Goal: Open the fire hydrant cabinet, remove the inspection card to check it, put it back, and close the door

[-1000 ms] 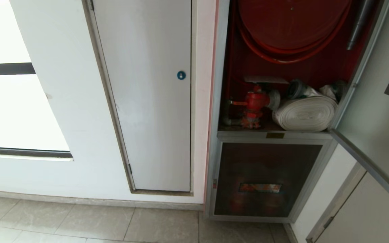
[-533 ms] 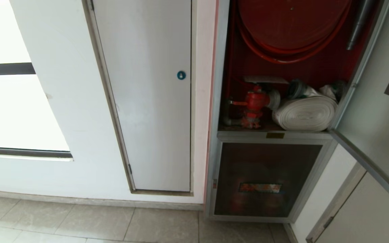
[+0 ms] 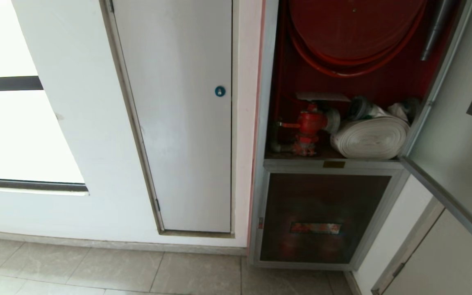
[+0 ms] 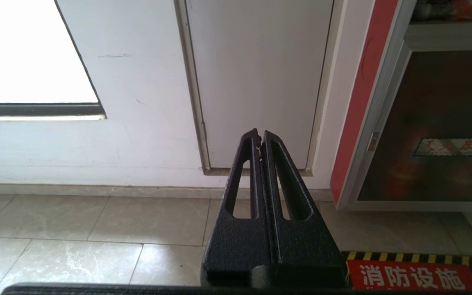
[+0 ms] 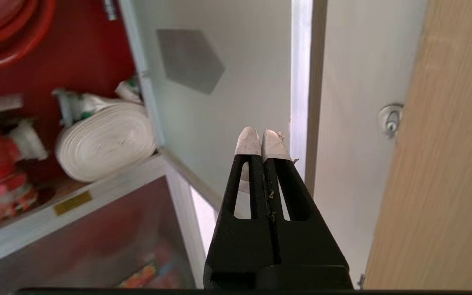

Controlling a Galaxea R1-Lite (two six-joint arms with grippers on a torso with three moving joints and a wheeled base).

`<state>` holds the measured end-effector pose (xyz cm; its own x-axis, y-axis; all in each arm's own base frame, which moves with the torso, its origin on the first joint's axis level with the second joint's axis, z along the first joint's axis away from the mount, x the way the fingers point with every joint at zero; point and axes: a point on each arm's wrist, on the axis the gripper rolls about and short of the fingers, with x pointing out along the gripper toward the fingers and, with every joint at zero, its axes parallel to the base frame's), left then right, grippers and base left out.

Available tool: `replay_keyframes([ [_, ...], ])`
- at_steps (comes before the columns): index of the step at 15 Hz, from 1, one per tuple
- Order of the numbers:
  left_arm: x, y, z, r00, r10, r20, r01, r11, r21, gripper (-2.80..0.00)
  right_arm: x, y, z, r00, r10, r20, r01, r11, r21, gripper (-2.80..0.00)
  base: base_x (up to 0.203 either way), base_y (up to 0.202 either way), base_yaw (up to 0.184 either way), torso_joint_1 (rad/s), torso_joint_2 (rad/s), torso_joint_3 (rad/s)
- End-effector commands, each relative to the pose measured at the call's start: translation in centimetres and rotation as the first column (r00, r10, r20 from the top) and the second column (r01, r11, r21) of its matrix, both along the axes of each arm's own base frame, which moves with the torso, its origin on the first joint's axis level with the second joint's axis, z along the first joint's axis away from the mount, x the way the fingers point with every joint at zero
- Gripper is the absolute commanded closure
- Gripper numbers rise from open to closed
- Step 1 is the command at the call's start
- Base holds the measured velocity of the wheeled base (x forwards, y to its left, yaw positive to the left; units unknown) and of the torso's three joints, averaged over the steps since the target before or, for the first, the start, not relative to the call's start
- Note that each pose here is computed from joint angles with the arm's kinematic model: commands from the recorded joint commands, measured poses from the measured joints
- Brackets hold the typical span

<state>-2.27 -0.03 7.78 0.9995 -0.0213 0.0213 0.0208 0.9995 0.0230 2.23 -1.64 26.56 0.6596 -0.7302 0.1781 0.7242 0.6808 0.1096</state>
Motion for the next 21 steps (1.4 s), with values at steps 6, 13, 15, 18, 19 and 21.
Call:
replay_keyframes([
  [6,0.1,0.0,-0.3,1.000,0.000,-0.012,0.000,1.000,0.000,0.00,6.8,-1.3,2.0,0.977,-0.207,-0.058,0.209,0.978,0.016,0.00,0.000,0.000,0.000,0.000,0.00,0.000],
  [13,0.1,0.0,-0.3,1.000,0.000,-0.012,0.000,1.000,0.000,0.00,8.9,-4.9,2.7,0.915,-0.402,0.032,0.403,0.915,-0.003,0.00,0.000,0.000,0.000,0.000,0.00,0.000],
  [15,0.1,0.0,-0.3,1.000,0.000,-0.012,0.000,1.000,0.000,0.00,8.3,-6.0,2.6,0.899,-0.435,0.047,0.437,0.899,-0.024,0.00,0.000,0.000,0.000,0.000,0.00,0.000],
  [18,0.1,0.0,-0.3,1.000,0.000,-0.012,0.000,1.000,0.000,0.00,7.4,-7.2,1.5,0.891,-0.452,0.040,0.454,0.890,-0.050,0.00,0.000,0.000,0.000,0.000,0.00,0.000],
  [19,0.1,0.0,-0.3,1.000,0.000,-0.012,0.000,1.000,0.000,0.00,7.3,-7.5,1.2,0.893,-0.448,0.037,0.450,0.892,-0.049,0.00,0.000,0.000,0.000,0.000,0.00,0.000],
  [21,0.1,0.0,-0.3,1.000,0.000,-0.012,0.000,1.000,0.000,0.00,6.5,-8.5,0.4,0.880,-0.475,0.028,0.476,0.879,-0.038,0.00,0.000,0.000,0.000,0.000,0.00,0.000],
])
